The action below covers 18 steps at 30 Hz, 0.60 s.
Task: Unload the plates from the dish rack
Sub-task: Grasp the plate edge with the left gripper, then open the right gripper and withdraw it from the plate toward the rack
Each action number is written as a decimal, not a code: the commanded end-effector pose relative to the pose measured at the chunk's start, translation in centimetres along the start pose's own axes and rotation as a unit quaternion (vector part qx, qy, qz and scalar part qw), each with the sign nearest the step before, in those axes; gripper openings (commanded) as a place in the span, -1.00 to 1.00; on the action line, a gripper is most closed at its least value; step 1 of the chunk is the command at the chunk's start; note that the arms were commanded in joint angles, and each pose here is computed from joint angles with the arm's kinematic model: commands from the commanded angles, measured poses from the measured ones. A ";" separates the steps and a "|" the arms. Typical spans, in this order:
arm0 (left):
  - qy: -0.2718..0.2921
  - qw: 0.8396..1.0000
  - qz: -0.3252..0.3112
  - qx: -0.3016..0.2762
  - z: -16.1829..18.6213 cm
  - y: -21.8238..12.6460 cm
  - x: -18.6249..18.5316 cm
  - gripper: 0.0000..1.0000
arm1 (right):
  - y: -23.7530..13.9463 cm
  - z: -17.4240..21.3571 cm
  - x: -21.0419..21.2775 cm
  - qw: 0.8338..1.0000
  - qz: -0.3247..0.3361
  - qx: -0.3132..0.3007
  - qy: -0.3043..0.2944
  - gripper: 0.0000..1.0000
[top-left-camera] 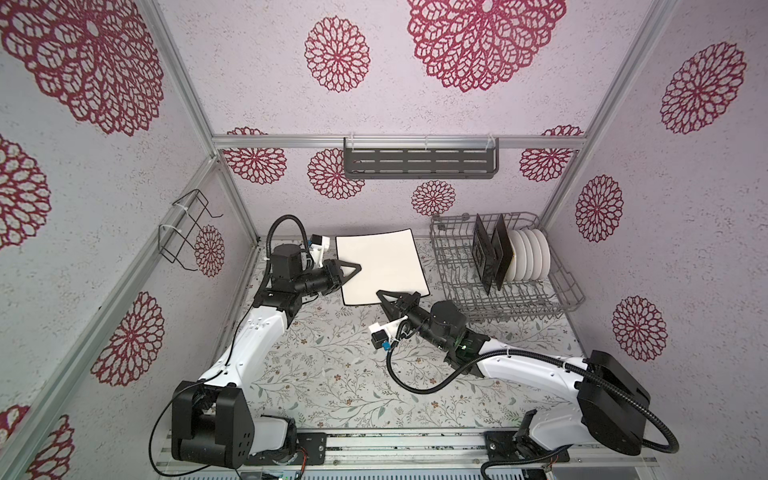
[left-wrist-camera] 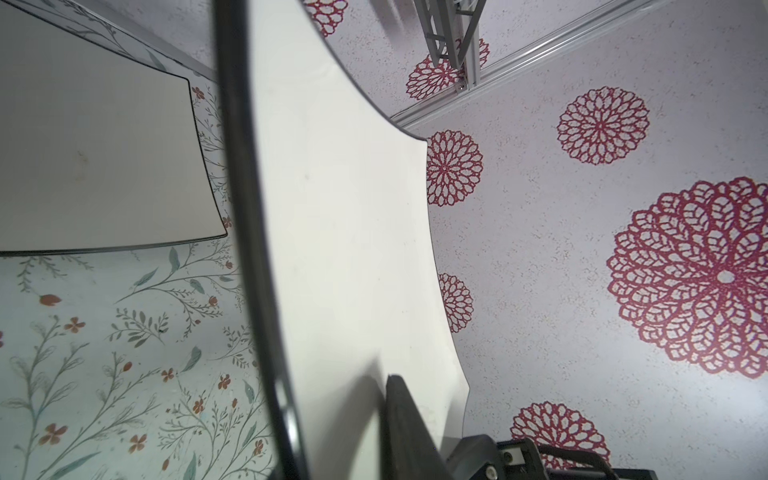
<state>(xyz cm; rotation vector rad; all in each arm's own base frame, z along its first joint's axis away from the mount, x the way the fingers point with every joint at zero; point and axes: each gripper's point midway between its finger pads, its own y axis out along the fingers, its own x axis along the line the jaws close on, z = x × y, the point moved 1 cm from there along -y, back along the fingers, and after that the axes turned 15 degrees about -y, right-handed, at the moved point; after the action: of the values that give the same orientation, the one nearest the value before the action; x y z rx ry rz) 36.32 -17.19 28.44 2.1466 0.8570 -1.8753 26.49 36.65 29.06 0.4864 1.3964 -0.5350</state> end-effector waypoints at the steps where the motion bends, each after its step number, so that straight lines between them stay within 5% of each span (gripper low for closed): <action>1: 0.030 0.999 0.015 0.012 0.4 0.4 -0.4 -0.70 | -1.8 1.7 -11.0 0.983 0.182 0.031 -0.001 -1.00; 10: 0.034 0.999 0.002 0.009 0.3 0.5 0.2 -1.00 | -1.3 2.4 -9.9 0.985 0.170 0.041 0.003 -1.00; 18: 0.028 1.000 -0.003 0.008 -0.5 1.1 0.5 -1.00 | -1.3 3.4 -8.9 0.983 0.174 0.047 0.029 -0.38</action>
<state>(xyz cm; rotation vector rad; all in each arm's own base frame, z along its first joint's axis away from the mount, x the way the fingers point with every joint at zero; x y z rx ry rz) 37.05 -17.32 27.31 2.1056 0.8642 -1.9269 27.44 36.73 27.65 0.4872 1.4277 -0.5519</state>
